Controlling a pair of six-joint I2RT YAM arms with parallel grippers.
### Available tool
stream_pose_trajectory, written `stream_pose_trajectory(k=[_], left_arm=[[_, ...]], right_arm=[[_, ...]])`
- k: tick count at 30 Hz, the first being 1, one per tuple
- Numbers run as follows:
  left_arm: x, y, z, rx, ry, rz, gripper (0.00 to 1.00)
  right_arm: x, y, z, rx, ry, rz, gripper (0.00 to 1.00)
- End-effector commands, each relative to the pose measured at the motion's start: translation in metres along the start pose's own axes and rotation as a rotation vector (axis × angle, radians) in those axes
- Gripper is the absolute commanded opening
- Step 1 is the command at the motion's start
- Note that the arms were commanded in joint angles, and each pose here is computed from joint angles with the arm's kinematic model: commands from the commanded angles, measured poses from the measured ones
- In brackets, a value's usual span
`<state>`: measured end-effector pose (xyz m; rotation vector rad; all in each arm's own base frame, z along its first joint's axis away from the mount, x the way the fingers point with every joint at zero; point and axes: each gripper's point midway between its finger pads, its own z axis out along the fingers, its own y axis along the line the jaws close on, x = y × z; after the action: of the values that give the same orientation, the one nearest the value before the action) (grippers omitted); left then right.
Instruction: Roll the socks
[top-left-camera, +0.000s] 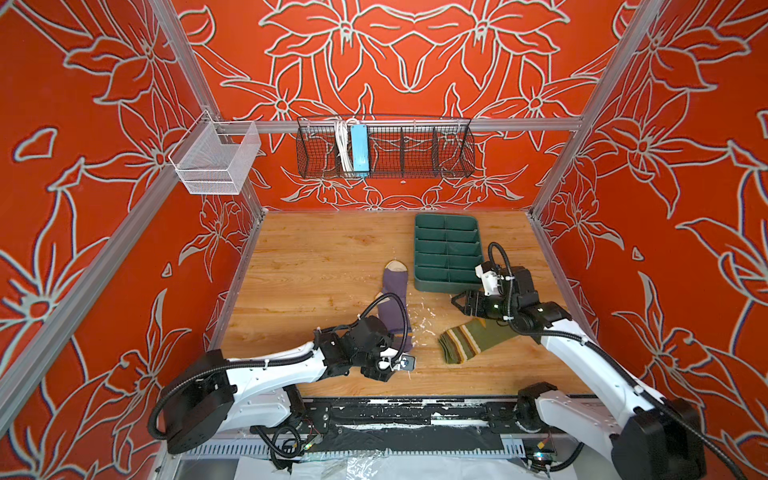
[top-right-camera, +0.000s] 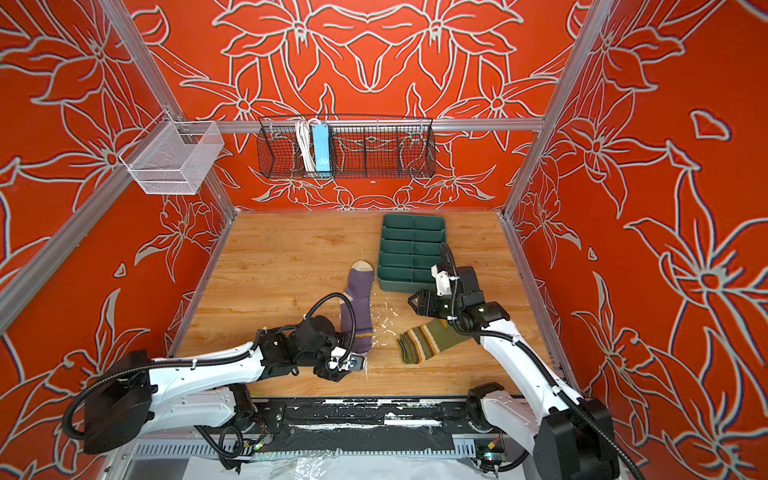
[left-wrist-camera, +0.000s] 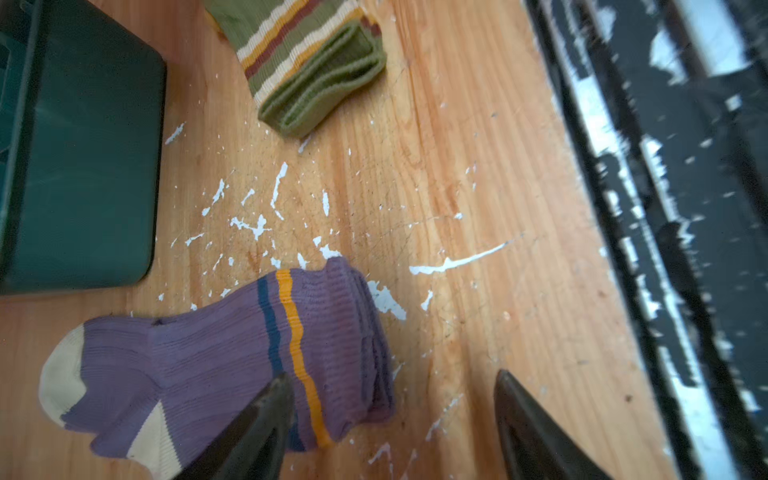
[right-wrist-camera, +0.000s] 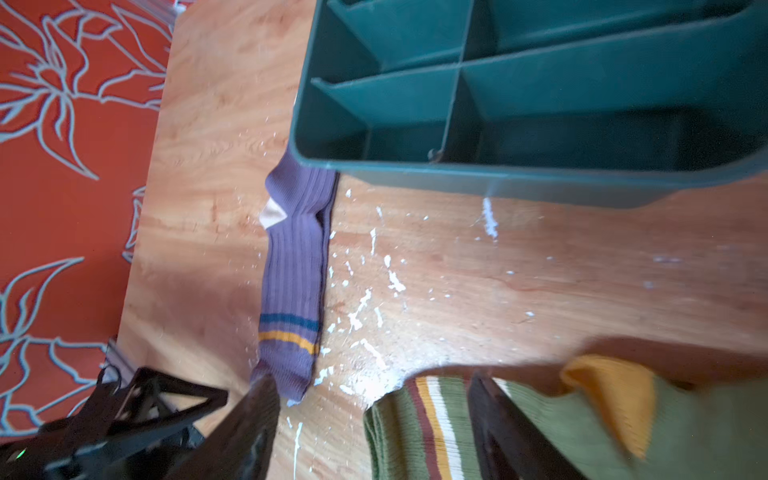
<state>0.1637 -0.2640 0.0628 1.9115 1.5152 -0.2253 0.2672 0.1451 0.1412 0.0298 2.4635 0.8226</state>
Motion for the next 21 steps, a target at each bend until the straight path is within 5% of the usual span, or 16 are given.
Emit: stream_pose_trajectory(k=[1, 7, 21], left_arm=[[0.006, 0.019, 0.009, -0.105, 0.040, -0.015, 0.71], [0.017, 0.018, 0.022, -0.104, 0.082, -0.066, 0.62], [0.032, 0.009, 0.036, -0.003, 0.201, -0.028, 0.16]], right_arm=[[-0.002, 0.014, 0.003, -0.070, -0.001, -0.029, 0.74], [0.002, 0.016, 0.001, -0.079, 0.008, -0.051, 0.73], [-0.013, 0.015, -0.013, -0.018, -0.053, -0.104, 0.73]])
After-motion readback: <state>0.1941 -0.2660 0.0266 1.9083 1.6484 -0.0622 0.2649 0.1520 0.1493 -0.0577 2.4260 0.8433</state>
